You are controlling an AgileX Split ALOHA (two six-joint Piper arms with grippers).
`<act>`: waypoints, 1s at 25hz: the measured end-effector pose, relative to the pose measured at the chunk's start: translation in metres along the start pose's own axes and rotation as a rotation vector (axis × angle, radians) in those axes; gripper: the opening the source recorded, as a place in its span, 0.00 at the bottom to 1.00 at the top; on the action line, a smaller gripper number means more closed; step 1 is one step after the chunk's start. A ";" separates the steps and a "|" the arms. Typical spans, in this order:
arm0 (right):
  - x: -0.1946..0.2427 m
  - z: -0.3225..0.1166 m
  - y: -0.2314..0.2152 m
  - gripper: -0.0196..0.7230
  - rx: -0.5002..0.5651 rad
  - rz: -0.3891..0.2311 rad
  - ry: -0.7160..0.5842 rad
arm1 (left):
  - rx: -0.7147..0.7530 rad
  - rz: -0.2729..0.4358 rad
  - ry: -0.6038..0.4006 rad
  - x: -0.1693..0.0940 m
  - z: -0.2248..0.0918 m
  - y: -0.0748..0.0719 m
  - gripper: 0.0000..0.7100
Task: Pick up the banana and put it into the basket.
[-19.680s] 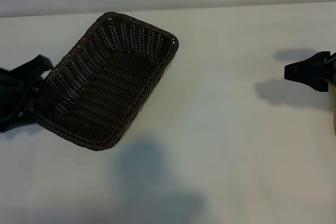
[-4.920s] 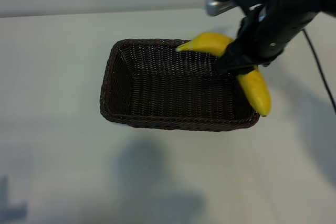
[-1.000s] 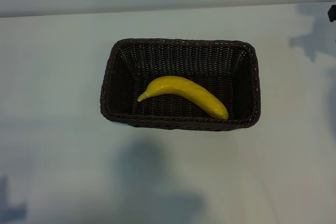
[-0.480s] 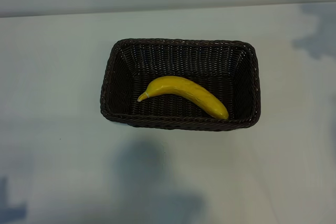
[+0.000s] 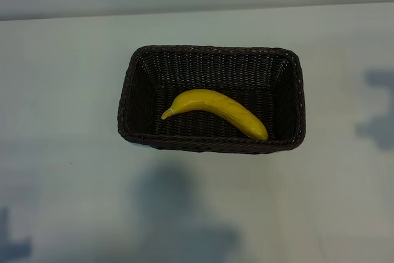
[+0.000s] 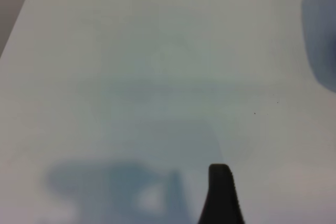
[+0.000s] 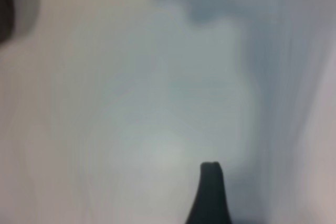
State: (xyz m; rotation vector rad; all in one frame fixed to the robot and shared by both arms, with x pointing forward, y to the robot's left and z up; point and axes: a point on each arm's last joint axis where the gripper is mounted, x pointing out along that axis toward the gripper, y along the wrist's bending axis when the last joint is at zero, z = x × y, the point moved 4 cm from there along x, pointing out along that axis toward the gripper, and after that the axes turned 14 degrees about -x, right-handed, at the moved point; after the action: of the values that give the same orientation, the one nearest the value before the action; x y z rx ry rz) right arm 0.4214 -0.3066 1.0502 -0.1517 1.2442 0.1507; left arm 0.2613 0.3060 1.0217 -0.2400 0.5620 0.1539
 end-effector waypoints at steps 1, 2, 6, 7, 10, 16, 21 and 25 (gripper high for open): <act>0.002 -0.013 0.003 0.82 0.000 0.001 0.003 | 0.000 0.000 0.000 0.000 0.000 0.000 0.77; 0.005 -0.025 0.007 0.82 0.000 0.002 0.006 | 0.000 0.000 0.000 0.000 0.000 0.000 0.77; 0.014 -0.067 0.016 0.82 -0.005 -0.024 -0.035 | 0.000 0.000 0.000 0.000 0.000 0.000 0.77; 0.016 -0.073 0.018 0.82 -0.006 -0.031 -0.052 | 0.000 0.000 0.000 0.000 0.000 0.000 0.77; 0.025 -0.092 0.021 0.82 -0.008 -0.049 -0.079 | 0.000 0.000 0.000 0.000 0.000 0.000 0.77; 0.011 -0.104 0.025 0.82 -0.009 -0.110 -0.271 | 0.000 0.000 0.000 0.000 0.000 0.000 0.77; -0.004 -0.115 0.028 0.82 -0.016 -0.154 -0.411 | 0.000 0.000 0.000 0.000 0.000 0.000 0.77; -0.016 -0.126 0.032 0.82 -0.019 -0.188 -0.530 | 0.000 0.000 0.000 0.000 0.000 0.000 0.77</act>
State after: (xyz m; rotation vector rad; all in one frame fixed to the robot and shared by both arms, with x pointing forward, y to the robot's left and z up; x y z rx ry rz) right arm 0.2929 -0.3004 1.0246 -0.2273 0.6968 0.0343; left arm 0.2613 0.3060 1.0217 -0.2400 0.5620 0.1539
